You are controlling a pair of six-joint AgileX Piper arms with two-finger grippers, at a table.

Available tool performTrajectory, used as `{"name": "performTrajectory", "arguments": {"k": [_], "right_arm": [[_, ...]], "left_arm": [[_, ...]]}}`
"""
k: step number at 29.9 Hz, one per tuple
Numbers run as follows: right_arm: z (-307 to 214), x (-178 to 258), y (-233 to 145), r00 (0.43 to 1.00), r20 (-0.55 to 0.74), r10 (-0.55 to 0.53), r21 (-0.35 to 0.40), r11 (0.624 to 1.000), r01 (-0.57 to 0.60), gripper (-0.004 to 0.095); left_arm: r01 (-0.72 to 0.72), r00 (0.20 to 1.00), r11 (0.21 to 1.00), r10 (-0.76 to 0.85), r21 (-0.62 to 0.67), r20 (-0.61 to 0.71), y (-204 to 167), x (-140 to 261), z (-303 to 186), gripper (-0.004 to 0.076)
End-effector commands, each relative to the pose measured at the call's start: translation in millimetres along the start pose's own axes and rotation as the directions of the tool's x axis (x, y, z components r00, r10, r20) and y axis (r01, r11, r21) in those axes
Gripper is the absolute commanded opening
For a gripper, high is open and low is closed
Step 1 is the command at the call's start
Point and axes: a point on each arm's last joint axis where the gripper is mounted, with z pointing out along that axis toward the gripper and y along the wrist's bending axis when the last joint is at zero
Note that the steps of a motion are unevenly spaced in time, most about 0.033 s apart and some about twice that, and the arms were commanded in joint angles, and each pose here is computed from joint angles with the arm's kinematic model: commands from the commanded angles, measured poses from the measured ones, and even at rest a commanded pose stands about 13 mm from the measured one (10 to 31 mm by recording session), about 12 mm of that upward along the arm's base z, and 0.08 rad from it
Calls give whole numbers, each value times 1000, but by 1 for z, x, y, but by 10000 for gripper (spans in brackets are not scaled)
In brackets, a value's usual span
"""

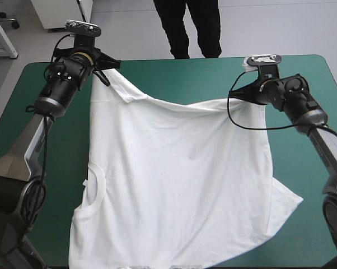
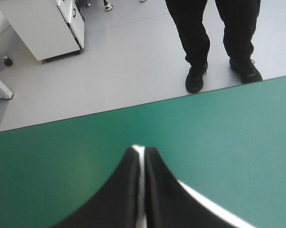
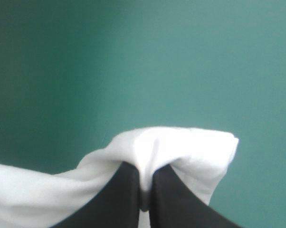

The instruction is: Fold the cloth

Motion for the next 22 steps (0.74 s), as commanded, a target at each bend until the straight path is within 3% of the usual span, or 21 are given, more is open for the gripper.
{"name": "performTrajectory", "arguments": {"k": [1,5,14,16,18,19,21,22], "right_arm": [[-7,-39,-8,986,165,7,4,1000,-8,-17],[15,-52,-11,984,172,36,-5,999,-36,-17],[75,-37,-17,996,72,61,-52,997,-58,15],[83,-33,-22,998,57,39,-63,997,-35,116],[86,-35,-28,996,73,57,-80,996,-51,280],[85,-37,-33,993,97,65,-82,995,-57,414],[82,-43,-44,988,128,81,-80,994,-71,637],[79,-46,-49,986,142,85,-79,994,-74,692]], "left_arm": [[57,977,998,-56,3,207,17,-34,-12,-9],[84,967,996,-85,15,239,18,-39,5,-9],[132,980,988,-142,76,142,5,-19,41,-8],[107,988,989,-117,99,99,2,-15,43,0],[70,995,989,-79,129,63,-1,-11,43,48],[62,996,988,-70,141,51,-3,-10,42,81],[38,998,987,-45,156,46,-4,-10,41,202],[41,998,985,-48,167,43,-5,-10,40,276]]}}
